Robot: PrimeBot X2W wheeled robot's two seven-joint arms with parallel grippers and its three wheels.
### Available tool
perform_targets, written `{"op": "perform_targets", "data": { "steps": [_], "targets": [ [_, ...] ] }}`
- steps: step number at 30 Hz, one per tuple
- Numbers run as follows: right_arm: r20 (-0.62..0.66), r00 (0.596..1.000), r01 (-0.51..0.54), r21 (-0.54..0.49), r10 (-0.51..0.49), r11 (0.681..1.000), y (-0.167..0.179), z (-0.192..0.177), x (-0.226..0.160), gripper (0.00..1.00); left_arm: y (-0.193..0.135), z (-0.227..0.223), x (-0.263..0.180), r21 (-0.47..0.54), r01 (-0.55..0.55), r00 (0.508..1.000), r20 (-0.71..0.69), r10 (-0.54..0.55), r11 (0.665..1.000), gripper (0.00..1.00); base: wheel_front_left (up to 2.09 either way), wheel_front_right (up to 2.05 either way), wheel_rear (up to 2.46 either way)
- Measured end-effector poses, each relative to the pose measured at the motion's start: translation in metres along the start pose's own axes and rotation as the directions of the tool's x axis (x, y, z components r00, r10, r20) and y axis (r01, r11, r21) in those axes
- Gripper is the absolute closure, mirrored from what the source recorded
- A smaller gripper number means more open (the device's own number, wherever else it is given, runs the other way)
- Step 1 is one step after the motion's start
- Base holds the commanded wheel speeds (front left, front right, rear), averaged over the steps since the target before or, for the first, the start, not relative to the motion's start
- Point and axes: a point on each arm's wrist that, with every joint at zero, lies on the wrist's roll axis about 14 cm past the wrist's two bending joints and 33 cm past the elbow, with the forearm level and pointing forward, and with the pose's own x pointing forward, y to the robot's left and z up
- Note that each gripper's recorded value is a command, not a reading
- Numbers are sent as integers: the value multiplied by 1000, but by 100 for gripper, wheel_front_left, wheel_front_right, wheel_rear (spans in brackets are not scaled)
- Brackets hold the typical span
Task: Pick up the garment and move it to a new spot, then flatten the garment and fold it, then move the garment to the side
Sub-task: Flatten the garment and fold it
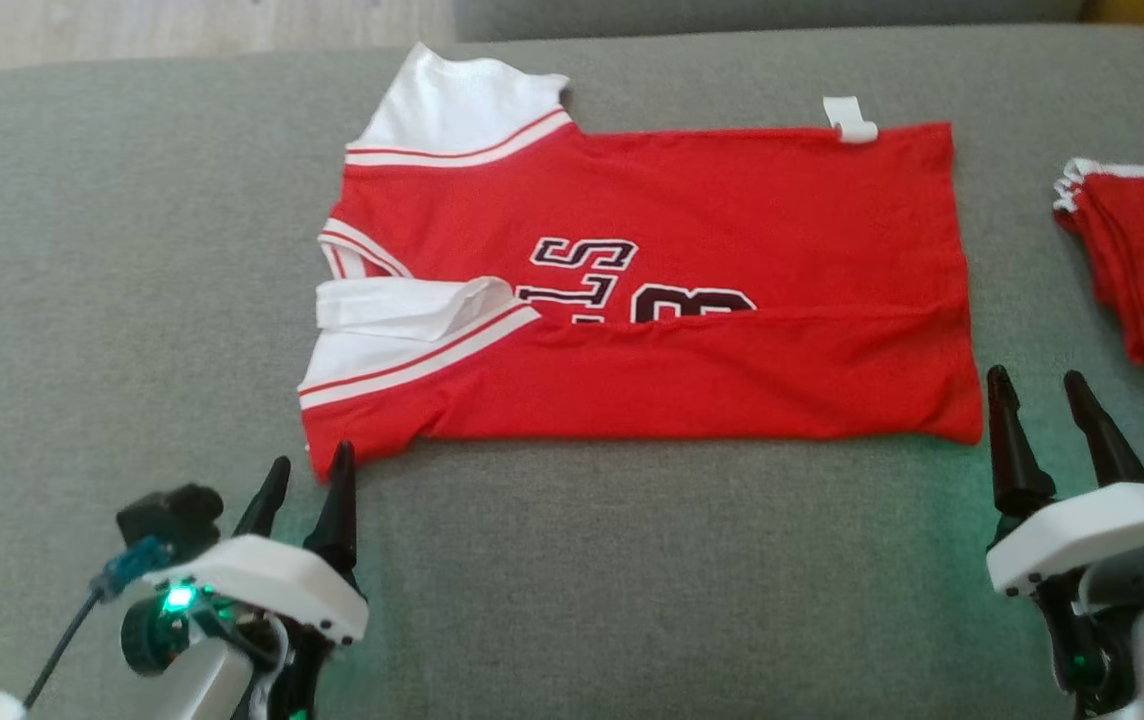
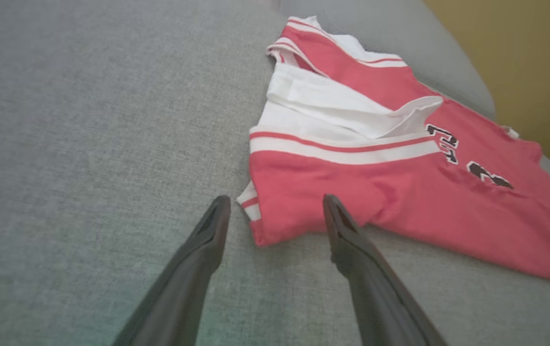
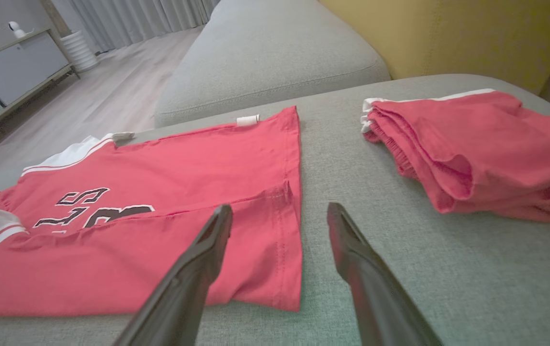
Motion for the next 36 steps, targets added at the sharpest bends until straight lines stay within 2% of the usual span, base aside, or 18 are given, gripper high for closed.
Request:
{"op": "perform_targets", "data": {
  "steps": [8,9,10,11,12,21,22,23,24,25,30,36],
  "targets": [
    [-64,997,32,5,-32,999,-11,-16,0,0,-2,-19,18,-38,-10,995,-104,6,999,0,0,0,0],
    [-73,997,34,10,-33,999,-11,-19,0,0,-2,-19,18,-38,-7,994,-108,3,999,21,0,0,0],
    [-89,995,35,17,-33,999,-12,-23,1,0,-2,-19,19,-40,-6,994,-108,2,999,63,0,0,0],
    [-99,994,36,19,-34,999,-12,-26,1,0,-3,-18,20,-49,-7,994,-107,1,999,86,0,0,0],
    [-110,993,37,21,-34,999,-12,-30,1,0,-3,-18,20,-54,-3,994,-106,-3,999,100,0,0,0],
    [-204,979,9,85,9,996,1,-56,18,0,-8,-4,19,-49,19,999,-31,-21,999,100,0,0,0],
    [-219,976,6,86,14,996,3,-60,20,38,-10,0,19,-48,26,999,-17,-27,999,100,0,0,0],
    [-239,971,4,89,17,996,4,-66,22,59,-12,5,19,-44,34,999,0,-34,998,100,0,0,0],
    [-263,965,3,92,21,996,6,-72,22,75,-15,9,19,-37,42,999,14,-41,998,100,0,0,0],
    [-275,961,2,97,25,995,7,-75,23,99,-17,15,18,-30,50,998,30,-49,998,100,0,0,0],
    [-255,966,-1,147,39,989,11,-71,25,100,-28,39,9,24,90,992,87,-92,996,100,0,0,0],
    [-166,986,3,188,29,982,6,-40,24,100,-41,71,-17,162,131,981,120,-152,978,100,0,0,0]
  ]
}}
